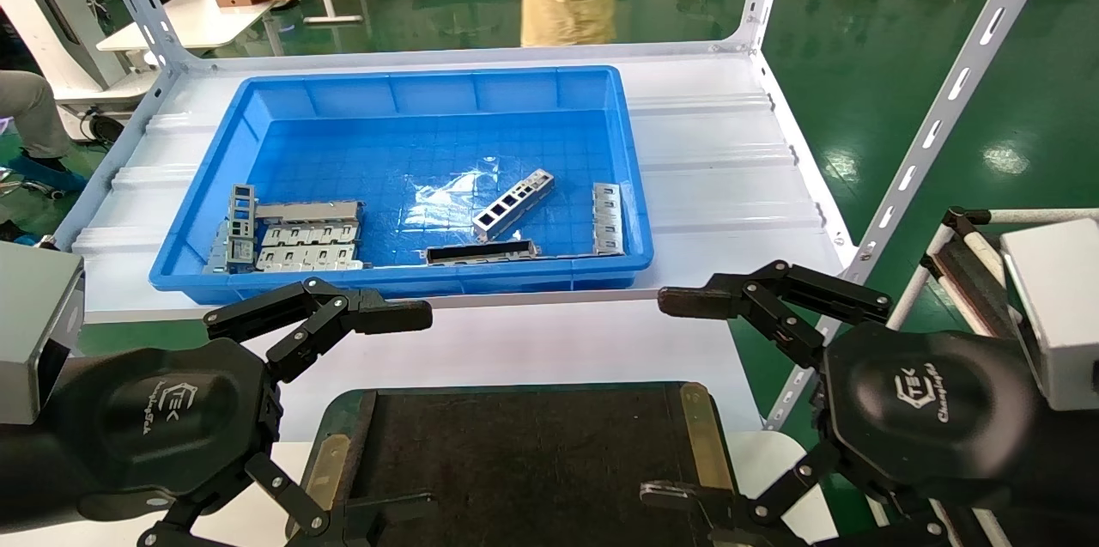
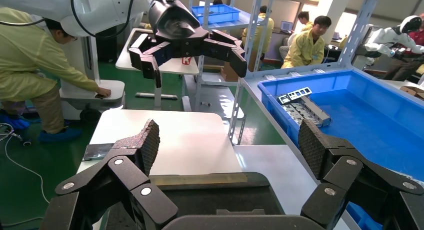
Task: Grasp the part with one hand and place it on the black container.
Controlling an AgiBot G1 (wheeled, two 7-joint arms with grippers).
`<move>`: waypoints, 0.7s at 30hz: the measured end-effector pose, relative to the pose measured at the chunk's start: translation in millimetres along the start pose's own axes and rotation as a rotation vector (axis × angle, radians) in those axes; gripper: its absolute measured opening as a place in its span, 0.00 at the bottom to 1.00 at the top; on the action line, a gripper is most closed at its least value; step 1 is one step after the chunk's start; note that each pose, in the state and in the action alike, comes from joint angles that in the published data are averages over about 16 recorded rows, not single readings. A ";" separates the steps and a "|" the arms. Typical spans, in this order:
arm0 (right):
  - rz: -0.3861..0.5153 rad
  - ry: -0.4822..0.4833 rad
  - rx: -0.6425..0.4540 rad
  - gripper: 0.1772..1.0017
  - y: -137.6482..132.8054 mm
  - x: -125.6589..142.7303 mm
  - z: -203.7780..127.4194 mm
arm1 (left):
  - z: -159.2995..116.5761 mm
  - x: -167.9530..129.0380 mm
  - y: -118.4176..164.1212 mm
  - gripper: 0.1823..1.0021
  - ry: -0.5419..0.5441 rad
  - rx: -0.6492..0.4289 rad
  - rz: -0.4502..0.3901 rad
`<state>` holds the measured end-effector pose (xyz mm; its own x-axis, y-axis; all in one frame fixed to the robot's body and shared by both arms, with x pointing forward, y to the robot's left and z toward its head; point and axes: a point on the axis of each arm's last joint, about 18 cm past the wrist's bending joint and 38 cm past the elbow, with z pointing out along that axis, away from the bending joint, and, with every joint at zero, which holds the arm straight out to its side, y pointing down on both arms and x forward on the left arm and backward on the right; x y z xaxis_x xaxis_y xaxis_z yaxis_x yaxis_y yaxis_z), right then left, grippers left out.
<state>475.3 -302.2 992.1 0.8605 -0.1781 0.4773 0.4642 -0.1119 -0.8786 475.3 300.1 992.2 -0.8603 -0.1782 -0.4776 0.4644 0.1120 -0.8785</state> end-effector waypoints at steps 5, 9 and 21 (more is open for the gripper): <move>0.000 0.000 0.000 1.00 0.0 0.0 0.0 | 0.0 0.0 0.0 1.00 0.000 0.000 0.000; 0.000 0.000 0.000 1.00 0.0 0.0 0.0 | 0.1 -0.1 0.1 1.00 0.000 0.000 0.000; 0.000 0.000 0.000 1.00 0.0 0.1 0.0 | 5.6 -5.5 -1.8 1.00 -0.017 0.002 0.004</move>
<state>475.4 -302.2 992.1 0.8605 -0.1782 0.4773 0.4642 -0.1118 -0.8786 480.4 295.4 996.3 -0.8551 -0.1940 -0.4808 0.4680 0.1106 -0.8768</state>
